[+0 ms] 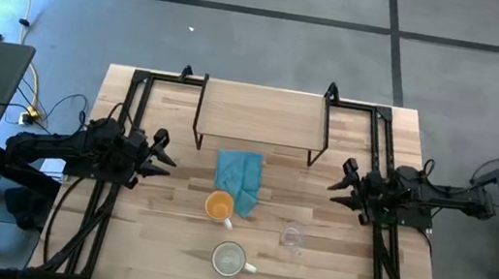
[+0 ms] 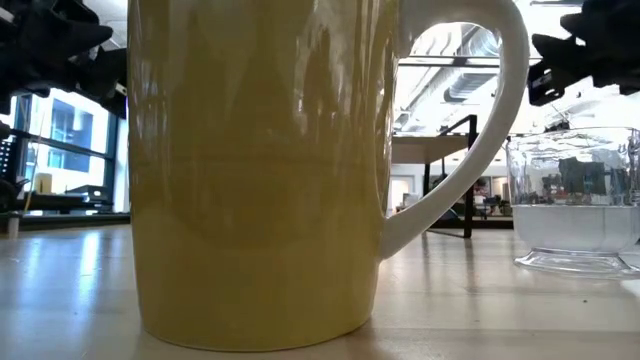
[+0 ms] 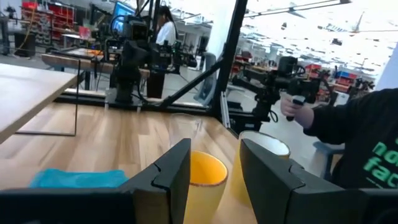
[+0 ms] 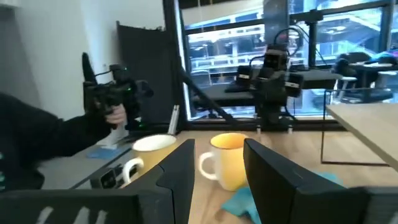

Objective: Stack small to large cups/mugs on shelf
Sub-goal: Put the transparent mug on the shelf

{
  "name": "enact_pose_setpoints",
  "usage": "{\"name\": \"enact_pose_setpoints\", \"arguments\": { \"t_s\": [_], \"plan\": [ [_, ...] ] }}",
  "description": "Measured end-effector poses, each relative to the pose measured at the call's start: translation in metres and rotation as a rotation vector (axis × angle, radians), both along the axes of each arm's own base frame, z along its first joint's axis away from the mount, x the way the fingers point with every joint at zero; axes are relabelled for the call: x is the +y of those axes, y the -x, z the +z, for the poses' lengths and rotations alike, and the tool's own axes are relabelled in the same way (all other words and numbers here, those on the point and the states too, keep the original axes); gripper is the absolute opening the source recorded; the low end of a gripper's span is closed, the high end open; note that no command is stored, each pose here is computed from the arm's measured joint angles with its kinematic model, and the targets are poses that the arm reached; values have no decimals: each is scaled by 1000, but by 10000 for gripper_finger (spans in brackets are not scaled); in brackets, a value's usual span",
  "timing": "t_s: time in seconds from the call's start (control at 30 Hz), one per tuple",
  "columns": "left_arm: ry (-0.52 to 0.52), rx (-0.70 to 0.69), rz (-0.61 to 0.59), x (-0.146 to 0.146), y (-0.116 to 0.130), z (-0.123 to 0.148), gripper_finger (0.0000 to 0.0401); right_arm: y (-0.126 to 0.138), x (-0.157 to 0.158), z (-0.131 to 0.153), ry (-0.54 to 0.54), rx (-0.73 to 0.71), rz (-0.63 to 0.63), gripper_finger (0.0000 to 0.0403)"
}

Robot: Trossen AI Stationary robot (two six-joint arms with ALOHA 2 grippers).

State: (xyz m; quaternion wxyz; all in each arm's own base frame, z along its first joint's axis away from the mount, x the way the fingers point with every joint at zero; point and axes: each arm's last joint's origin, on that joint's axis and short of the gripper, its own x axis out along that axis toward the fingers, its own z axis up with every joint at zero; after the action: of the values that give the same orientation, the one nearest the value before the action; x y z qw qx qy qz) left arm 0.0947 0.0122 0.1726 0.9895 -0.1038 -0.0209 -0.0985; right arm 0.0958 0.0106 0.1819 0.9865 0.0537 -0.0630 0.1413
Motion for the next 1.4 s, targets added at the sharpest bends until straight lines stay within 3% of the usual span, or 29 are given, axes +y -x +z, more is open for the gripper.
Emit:
{"name": "enact_pose_setpoints", "arguments": {
  "t_s": [0.17,0.23,0.33,0.43,0.63,0.8,1.03,1.13,1.3,1.4],
  "plan": [
    [0,-1,2,0,0,0,129,-1,-7,-1,-59,12,-243,130],
    [1,-2,16,0,0,0,129,-1,-7,-1,-37,10,-231,130],
    [2,-3,36,1,0,0,129,-1,-3,0,53,-15,-100,130],
    [3,-5,56,2,0,0,129,0,0,1,73,-33,-18,130],
    [-6,-54,81,2,0,5,129,-1,-8,0,-42,3,-277,130],
    [-10,-71,81,2,0,7,129,-1,-8,0,-78,6,-274,130],
    [-3,-70,80,2,0,7,129,-1,-10,-4,-25,44,-368,130],
    [-2,-65,80,2,0,6,129,-1,-10,-4,-136,54,-341,130],
    [0,-57,80,2,0,6,129,-2,-5,-5,-265,101,-133,130],
    [0,-58,80,2,0,6,129,-4,-3,-3,-335,147,-97,130]
  ]
}}
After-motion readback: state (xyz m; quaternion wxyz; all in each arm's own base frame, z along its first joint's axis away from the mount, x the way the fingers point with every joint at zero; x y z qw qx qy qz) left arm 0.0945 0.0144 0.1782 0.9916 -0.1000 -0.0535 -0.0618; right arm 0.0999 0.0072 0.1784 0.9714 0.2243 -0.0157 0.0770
